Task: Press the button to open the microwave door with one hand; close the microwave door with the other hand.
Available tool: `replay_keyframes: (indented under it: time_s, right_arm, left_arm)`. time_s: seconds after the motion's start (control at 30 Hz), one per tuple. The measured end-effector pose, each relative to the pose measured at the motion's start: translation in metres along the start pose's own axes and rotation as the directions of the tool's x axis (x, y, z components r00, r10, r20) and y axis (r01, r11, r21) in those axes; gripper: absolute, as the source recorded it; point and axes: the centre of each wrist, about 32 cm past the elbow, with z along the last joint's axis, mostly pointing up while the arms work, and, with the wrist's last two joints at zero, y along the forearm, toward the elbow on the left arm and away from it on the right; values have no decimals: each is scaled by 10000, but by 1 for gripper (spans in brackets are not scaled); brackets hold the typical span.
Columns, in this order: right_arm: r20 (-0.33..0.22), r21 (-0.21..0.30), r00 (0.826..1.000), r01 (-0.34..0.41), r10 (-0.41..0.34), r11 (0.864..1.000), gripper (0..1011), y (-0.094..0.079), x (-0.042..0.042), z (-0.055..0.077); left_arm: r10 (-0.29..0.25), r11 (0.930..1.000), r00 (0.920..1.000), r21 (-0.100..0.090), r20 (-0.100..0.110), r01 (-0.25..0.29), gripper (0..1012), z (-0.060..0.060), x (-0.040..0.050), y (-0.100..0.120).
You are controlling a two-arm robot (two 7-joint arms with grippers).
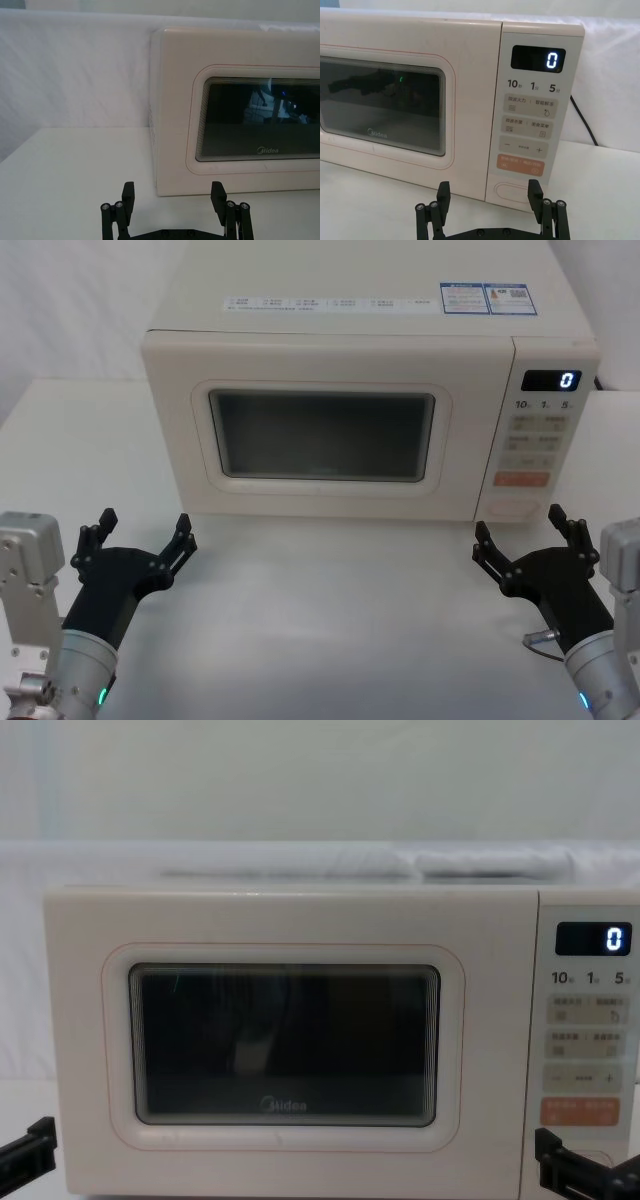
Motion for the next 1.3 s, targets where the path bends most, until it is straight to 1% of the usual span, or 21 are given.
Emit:
replay_keyframes:
  time_s: [1.3]
  right_arm:
    - [0,0,10000,0,0,10000,1002,0,0,0]
  left_arm:
    - [1,10000,10000,0,0,-1,1001,0,0,0]
